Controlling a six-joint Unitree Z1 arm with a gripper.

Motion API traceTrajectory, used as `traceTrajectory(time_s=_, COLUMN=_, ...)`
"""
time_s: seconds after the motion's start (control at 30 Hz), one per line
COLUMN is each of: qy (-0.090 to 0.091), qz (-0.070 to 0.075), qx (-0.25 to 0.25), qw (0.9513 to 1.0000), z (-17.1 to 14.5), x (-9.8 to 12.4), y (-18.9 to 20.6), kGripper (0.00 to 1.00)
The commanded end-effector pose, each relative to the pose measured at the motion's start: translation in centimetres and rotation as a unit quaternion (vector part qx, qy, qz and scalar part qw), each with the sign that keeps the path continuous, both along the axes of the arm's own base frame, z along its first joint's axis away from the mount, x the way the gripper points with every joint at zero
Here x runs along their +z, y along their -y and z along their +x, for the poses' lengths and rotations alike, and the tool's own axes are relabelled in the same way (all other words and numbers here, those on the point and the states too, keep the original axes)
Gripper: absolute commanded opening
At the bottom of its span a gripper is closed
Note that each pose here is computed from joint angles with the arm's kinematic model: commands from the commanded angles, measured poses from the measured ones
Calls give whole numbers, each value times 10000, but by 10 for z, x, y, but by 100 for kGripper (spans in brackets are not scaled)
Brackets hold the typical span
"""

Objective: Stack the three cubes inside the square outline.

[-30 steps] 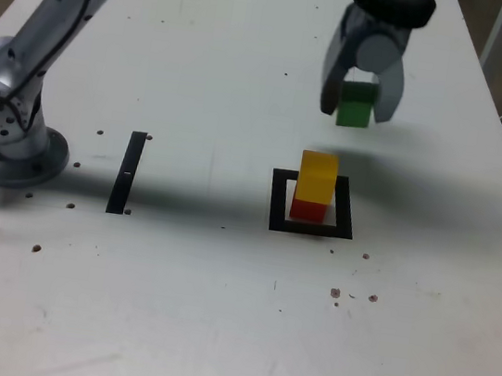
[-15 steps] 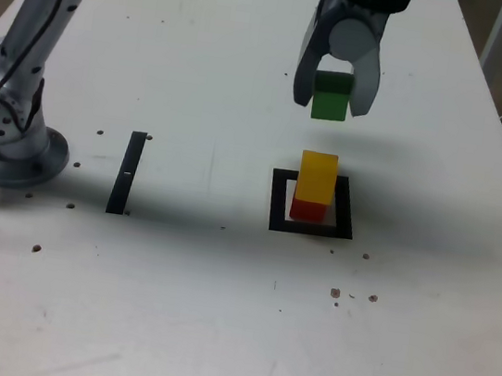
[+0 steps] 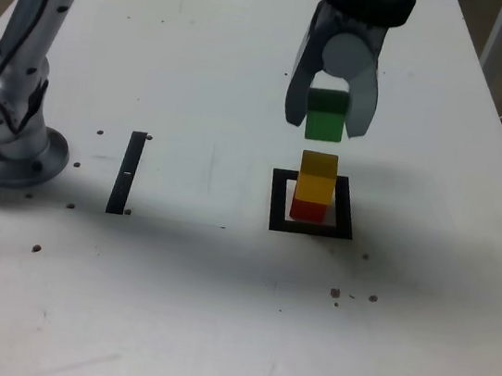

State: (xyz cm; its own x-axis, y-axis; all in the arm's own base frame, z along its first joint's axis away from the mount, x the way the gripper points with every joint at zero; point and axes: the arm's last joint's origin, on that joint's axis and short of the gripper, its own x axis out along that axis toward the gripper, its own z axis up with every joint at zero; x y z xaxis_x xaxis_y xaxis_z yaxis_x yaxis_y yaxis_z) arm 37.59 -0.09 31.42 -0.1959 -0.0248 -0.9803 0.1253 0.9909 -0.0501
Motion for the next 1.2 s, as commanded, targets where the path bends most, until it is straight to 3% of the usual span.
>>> traceTrajectory(time_s=0.0, qy=-63, qz=-13, qx=-28, qw=10000, z=-3, x=2, y=8, kGripper=33)
traceTrajectory(time_s=1.0, qy=-323, qz=-93, qx=-39, qw=9994, z=3, x=-16, y=27, kGripper=33)
traceTrajectory(time_s=1.07, qy=-319, qz=-90, qx=-39, qw=9994, z=3, x=-16, y=27, kGripper=35)
traceTrajectory(time_s=1.17, qy=-318, qz=-87, qx=-42, qw=9994, z=3, x=-17, y=27, kGripper=50)
